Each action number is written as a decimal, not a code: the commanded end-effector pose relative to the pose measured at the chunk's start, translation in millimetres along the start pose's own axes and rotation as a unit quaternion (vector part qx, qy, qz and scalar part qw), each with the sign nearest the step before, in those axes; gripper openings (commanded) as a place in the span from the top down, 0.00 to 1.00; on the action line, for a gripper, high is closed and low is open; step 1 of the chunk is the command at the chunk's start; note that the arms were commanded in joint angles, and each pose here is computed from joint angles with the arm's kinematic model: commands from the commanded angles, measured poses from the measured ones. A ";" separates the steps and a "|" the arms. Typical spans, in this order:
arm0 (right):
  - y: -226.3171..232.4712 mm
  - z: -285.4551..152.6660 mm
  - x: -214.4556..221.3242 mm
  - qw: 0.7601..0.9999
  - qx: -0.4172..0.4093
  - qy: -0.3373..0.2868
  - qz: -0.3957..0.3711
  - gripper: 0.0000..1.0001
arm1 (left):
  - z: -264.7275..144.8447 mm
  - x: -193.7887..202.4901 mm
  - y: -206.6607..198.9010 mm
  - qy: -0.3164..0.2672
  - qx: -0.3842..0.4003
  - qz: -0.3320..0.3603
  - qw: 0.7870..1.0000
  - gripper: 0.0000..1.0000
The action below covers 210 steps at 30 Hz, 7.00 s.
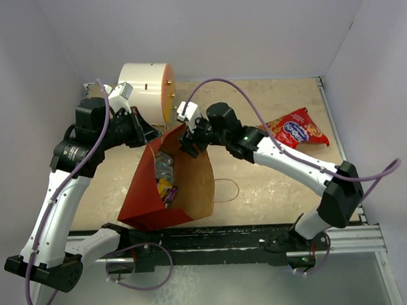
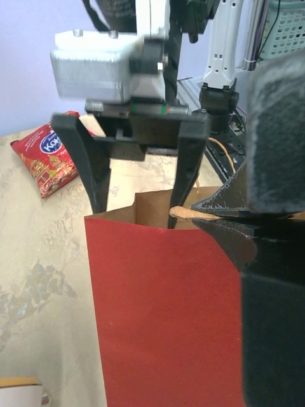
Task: Take the snacks out of the paper bag
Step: Adjust the paper bag at the center of the board, then take out the snack from the paper bag, then place the snack at the center of the board, then take out the snack from the paper bag.
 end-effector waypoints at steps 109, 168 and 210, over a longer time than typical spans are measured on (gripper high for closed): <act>128.5 115.1 83.3 0.889 -0.178 -0.079 -0.414 0.83 | -16.8 29.0 -25.5 0.045 0.144 0.153 0.977 1.00; -118.4 -133.6 200.6 0.859 0.394 0.279 0.171 1.00 | -19.8 -18.3 -19.9 -0.049 0.057 0.178 0.981 1.00; -18.5 -141.0 42.1 0.992 0.001 -0.080 -0.095 0.40 | -11.1 36.4 -55.9 0.079 0.241 0.050 0.966 1.00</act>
Point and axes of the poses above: each gripper's point midway between its finger pads, its own z axis out along the fingers, its own y axis along the line the jaws close on, x = y × z, the point moved 1 cm from there along -z, back along the fingers, and after that the axes turned 13 degrees about -z, right-handed, at the moved point
